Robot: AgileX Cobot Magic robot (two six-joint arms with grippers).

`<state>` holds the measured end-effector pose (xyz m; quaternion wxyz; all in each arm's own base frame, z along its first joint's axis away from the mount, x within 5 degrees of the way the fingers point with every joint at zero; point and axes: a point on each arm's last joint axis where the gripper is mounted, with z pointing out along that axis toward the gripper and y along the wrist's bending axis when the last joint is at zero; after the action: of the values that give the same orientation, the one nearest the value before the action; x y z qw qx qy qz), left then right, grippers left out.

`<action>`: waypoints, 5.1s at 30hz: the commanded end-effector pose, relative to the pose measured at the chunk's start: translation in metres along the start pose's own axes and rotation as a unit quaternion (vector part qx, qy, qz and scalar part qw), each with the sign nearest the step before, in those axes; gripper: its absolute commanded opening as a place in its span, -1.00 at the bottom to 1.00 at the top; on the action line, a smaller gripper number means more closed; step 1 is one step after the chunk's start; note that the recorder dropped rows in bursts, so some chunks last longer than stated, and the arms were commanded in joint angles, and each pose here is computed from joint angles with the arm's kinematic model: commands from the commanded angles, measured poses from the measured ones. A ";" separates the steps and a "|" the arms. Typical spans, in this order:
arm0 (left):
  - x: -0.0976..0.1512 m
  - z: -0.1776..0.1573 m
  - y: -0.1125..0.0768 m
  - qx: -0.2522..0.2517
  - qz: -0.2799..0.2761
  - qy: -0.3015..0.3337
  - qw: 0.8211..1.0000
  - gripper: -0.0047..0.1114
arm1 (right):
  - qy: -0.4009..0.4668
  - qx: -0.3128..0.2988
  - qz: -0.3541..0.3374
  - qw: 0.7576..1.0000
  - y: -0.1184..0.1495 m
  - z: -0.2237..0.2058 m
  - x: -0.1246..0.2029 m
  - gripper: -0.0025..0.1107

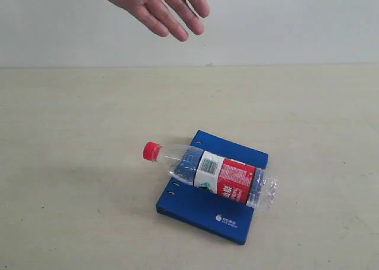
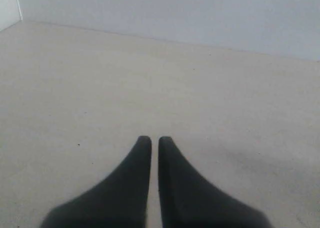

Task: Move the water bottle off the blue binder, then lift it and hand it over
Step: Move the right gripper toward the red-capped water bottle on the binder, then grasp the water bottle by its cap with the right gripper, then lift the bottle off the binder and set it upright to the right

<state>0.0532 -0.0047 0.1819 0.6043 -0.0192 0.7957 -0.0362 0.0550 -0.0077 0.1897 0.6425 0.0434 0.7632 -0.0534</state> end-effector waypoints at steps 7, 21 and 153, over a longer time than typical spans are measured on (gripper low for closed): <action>0.000 0.000 0.000 0.003 0.003 -0.003 1.000 -0.83 | -0.262 0.002 0.046 0.964 -0.003 -0.013 -0.046 -0.96; 0.000 0.000 0.000 0.003 0.003 -0.003 1.000 -0.83 | 0.135 -0.100 0.562 0.810 0.029 -0.006 0.009 -0.96; 0.000 0.000 0.000 0.003 0.003 -0.003 1.000 -0.83 | 0.101 -0.007 -0.153 0.983 0.103 0.258 -0.157 -0.96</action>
<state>0.0532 -0.0047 0.1819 0.6043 -0.0192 0.7957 -0.0362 0.3504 0.0688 0.2838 0.5262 -0.0668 0.8360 -0.1407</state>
